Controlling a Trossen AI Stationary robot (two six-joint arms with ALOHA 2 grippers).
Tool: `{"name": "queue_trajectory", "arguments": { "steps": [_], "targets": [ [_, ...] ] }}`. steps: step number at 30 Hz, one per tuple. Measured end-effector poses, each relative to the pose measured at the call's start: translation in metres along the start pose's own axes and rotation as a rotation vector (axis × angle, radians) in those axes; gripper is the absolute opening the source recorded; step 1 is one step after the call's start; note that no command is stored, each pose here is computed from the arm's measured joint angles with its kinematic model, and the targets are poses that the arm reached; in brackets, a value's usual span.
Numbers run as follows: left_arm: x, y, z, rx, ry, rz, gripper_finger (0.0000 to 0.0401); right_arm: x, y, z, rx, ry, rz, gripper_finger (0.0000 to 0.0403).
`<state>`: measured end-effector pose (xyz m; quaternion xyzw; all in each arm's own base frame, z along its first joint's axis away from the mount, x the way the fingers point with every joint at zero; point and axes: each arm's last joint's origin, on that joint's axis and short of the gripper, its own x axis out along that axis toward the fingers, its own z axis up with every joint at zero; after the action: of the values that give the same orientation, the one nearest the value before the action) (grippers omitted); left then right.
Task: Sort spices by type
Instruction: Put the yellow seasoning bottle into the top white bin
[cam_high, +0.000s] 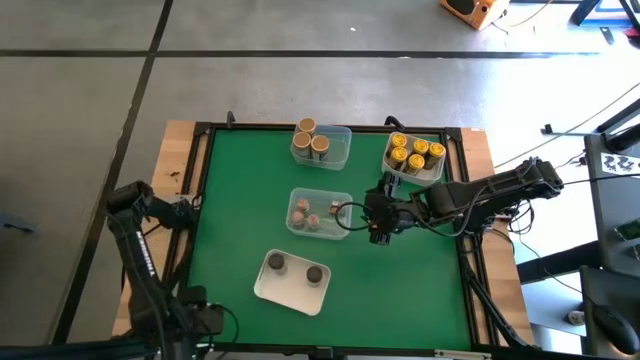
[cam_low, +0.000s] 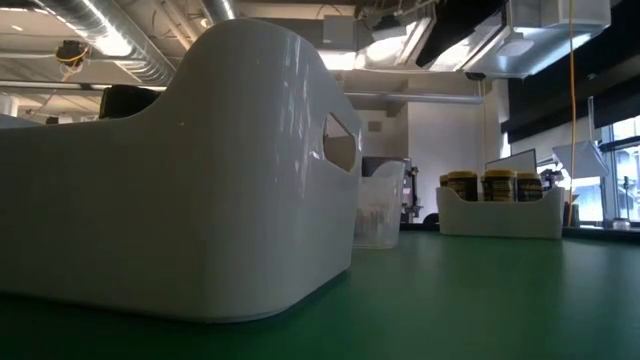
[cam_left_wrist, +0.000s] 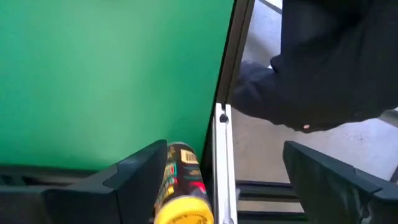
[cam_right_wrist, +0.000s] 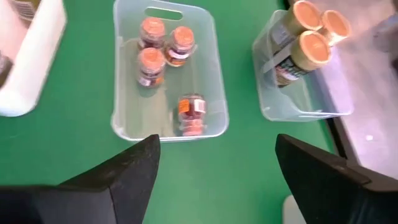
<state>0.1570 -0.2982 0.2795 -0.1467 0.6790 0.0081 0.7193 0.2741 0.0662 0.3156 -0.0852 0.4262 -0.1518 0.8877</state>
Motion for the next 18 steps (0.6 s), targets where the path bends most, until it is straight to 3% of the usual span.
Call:
{"name": "queue_trajectory", "arguments": {
  "steps": [8,18],
  "targets": [
    [0.003,-0.007,-0.027,-0.080,0.045,-0.002,0.0315,0.000,-0.002,-0.001,-0.013,-0.004,-0.070,0.0319],
    [0.034,-0.015,-0.048,-0.050,0.185,0.119,0.0315,0.000,-0.002,-0.001,-0.012,-0.006,-0.075,0.0319]
  ]
}}
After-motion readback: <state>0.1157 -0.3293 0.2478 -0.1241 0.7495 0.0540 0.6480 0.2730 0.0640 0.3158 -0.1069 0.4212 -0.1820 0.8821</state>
